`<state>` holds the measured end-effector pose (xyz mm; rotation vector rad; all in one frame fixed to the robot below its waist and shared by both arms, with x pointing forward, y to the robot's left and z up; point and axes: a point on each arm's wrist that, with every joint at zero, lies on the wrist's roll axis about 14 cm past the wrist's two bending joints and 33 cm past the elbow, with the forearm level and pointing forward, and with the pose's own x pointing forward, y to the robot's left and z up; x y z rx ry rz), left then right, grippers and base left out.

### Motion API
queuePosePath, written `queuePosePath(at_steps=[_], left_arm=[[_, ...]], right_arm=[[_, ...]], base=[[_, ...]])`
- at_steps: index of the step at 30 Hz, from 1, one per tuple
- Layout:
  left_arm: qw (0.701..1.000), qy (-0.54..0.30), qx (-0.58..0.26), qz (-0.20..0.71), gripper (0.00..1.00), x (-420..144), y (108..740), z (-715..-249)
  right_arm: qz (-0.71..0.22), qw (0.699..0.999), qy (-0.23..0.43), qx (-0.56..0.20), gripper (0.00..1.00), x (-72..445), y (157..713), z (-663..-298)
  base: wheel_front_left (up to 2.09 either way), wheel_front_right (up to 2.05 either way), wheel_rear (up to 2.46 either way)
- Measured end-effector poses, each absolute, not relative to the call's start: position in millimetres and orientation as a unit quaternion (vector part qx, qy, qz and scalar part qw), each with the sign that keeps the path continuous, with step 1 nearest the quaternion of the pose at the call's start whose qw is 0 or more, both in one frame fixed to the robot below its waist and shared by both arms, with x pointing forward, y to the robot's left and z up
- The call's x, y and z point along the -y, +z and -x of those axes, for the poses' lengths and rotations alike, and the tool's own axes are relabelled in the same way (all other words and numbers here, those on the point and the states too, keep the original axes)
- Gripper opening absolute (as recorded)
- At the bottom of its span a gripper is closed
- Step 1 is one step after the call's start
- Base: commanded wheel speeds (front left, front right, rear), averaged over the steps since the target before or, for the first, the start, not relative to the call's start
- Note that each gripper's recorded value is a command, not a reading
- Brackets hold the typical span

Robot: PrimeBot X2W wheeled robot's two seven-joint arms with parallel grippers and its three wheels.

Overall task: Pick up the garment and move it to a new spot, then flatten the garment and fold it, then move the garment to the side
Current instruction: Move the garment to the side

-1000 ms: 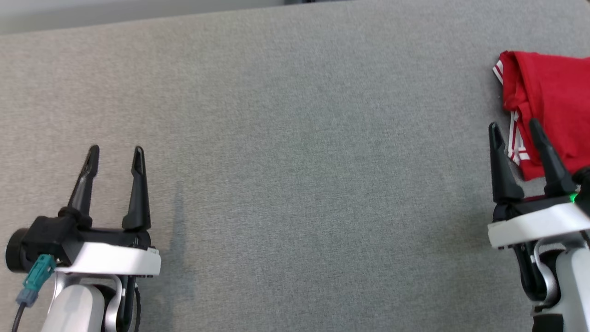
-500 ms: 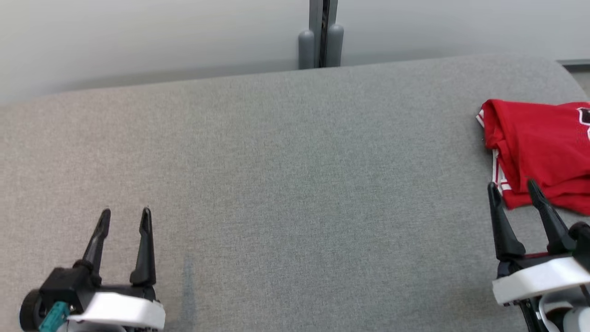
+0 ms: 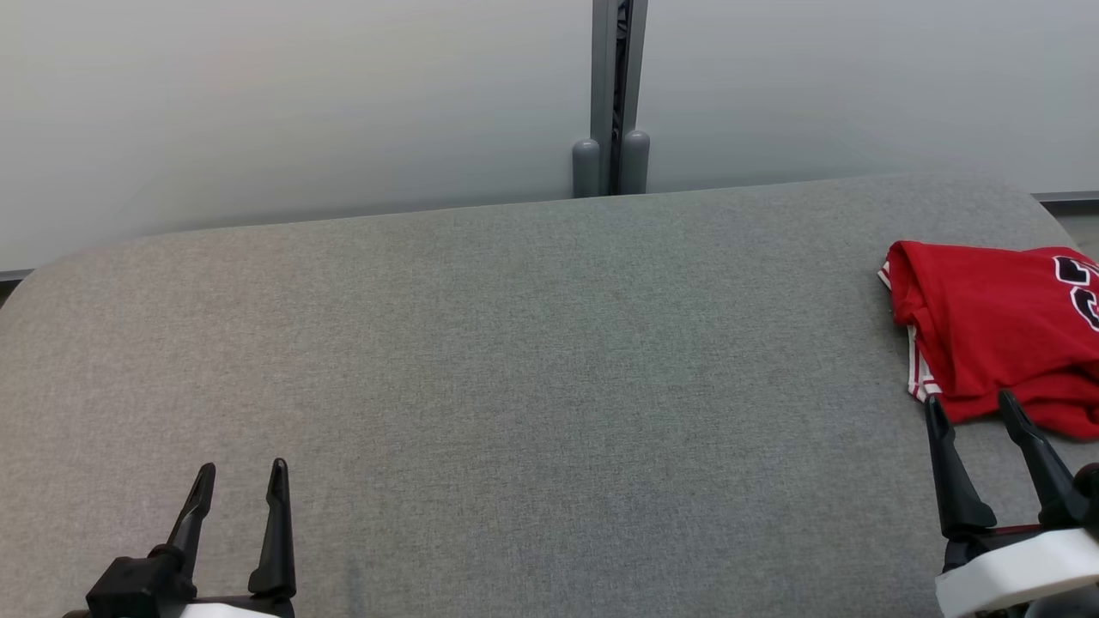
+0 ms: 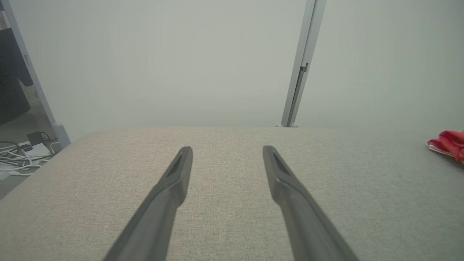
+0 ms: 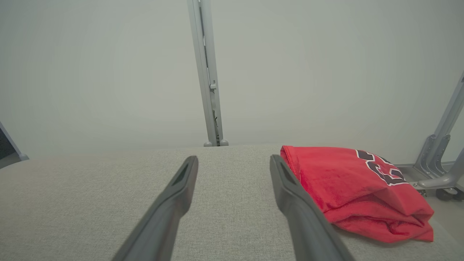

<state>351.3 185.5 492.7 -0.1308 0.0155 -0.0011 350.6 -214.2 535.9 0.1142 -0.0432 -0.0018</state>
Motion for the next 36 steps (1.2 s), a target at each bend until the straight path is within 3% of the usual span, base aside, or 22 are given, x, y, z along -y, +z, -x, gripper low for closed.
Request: queuePosePath(at_steps=[36], left_arm=[[0.998,-0.005,-0.004,0.058,1.0,-184.6,497.8,-351.3]], right_arm=[[-0.051,0.999,0.005,0.015,1.0,211.0,535.8,-347.6]], base=[[0.0,0.0,0.0]])
